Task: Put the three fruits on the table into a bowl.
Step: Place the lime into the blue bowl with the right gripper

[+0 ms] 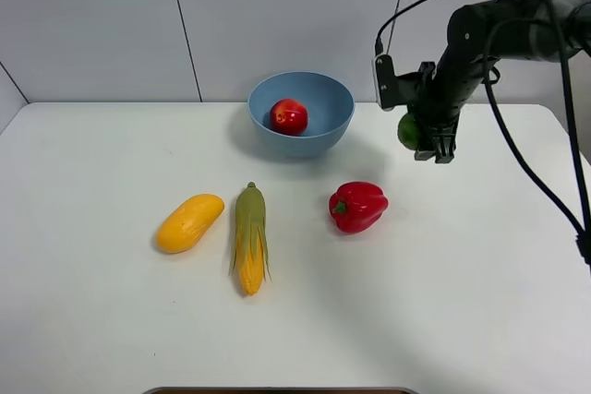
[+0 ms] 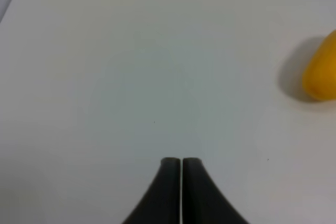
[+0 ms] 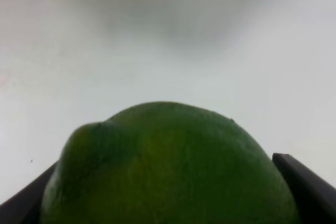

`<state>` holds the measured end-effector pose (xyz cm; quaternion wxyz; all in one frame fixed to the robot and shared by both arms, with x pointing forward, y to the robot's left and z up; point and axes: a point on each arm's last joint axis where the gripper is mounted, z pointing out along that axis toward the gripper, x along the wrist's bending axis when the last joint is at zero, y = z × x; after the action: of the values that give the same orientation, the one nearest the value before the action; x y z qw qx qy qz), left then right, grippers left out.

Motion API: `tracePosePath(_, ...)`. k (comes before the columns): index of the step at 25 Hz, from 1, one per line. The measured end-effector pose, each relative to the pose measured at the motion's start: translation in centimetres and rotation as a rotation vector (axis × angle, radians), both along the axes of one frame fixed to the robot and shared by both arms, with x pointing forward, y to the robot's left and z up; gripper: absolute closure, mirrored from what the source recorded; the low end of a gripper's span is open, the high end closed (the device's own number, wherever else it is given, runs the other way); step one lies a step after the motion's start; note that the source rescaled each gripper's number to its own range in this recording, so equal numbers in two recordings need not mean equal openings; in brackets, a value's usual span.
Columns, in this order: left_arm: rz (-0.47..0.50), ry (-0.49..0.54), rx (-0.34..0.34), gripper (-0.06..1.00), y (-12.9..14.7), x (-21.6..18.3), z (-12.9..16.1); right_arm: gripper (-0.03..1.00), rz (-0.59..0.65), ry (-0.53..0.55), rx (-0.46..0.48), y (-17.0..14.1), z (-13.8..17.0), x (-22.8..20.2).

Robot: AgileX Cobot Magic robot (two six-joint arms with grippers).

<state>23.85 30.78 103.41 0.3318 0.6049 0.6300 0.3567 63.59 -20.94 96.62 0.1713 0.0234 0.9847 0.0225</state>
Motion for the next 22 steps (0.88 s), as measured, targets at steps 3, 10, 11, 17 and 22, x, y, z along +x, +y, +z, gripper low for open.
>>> tracePosePath(3,0.000,0.000,0.000,0.94,0.0,0.0,0.0,0.29,-0.058,-0.050,0.069,0.9,2.3,-0.6)
tracePosePath(10,0.000,0.000,0.000,0.94,0.0,0.0,0.0,0.29,-0.244,-0.158,0.344,4.5,5.9,-1.6)
tracePosePath(11,0.000,0.000,0.000,0.94,0.0,0.0,0.0,0.29,-0.262,-0.164,0.377,5.0,6.0,-1.7)
tracePosePath(17,0.000,0.000,0.000,0.94,0.0,0.0,0.0,0.29,-0.342,-0.243,0.610,9.0,7.1,-1.9)
tracePosePath(22,0.000,0.000,0.000,0.94,0.0,0.0,0.0,0.29,-0.442,-0.305,0.783,11.0,6.8,-1.2)
